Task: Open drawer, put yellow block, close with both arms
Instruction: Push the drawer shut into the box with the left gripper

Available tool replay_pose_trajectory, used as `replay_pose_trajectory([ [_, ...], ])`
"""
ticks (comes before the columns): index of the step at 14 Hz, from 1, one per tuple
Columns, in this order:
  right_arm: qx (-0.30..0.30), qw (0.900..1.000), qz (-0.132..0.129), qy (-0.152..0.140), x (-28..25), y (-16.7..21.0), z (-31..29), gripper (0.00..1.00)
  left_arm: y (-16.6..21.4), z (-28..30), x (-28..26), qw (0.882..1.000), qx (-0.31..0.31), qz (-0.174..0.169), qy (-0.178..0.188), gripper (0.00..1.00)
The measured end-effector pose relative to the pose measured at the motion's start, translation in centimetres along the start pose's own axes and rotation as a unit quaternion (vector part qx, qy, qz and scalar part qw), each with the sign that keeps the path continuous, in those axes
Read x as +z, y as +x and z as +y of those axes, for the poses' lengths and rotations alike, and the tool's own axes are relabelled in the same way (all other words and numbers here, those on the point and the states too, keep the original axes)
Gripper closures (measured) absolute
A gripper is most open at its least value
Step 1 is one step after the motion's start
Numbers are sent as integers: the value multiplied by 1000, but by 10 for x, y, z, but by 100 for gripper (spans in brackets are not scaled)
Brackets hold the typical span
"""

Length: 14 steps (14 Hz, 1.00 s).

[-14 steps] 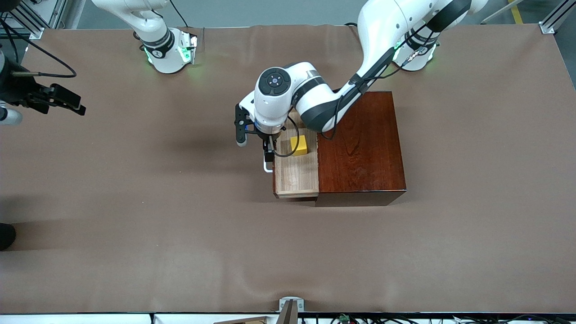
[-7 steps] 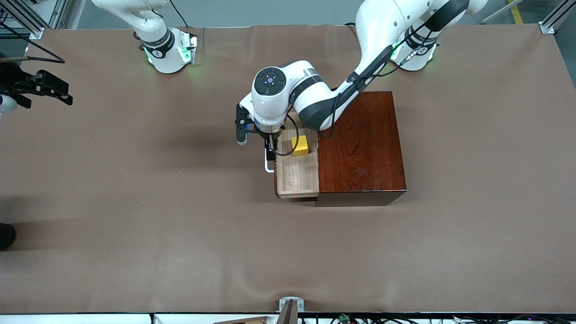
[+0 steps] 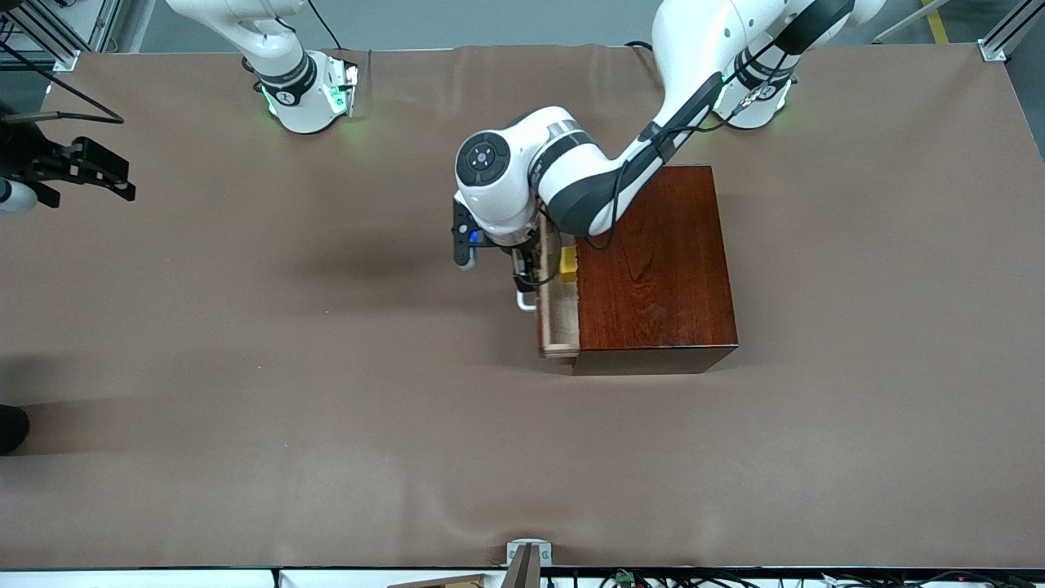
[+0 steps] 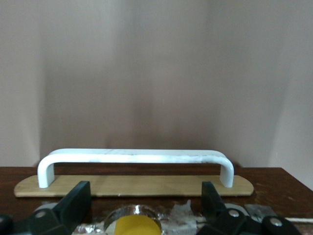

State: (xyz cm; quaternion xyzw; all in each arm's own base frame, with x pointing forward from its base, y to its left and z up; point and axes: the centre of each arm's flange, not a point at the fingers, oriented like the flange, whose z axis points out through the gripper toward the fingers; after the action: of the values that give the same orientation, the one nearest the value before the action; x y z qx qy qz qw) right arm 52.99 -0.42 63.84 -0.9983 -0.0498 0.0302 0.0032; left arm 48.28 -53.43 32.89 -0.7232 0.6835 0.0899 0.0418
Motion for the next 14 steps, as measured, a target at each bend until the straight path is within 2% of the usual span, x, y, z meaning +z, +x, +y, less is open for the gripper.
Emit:
replay_pose_trajectory([
  [4,-1,1000,-1,14,2,1,-3,0,-16,-5,10,999,-6,-49,-12,0],
  [6,-3,1000,-17,17,5,-1,-5,0,-24,-5,15,997,-9,-73,-23,0],
  [11,-10,999,-48,19,13,-7,-13,0,-21,-3,14,997,-21,-69,-18,0],
  [14,-9,998,-65,21,21,-8,-12,0,-8,-3,3,994,-108,-26,6,0],
])
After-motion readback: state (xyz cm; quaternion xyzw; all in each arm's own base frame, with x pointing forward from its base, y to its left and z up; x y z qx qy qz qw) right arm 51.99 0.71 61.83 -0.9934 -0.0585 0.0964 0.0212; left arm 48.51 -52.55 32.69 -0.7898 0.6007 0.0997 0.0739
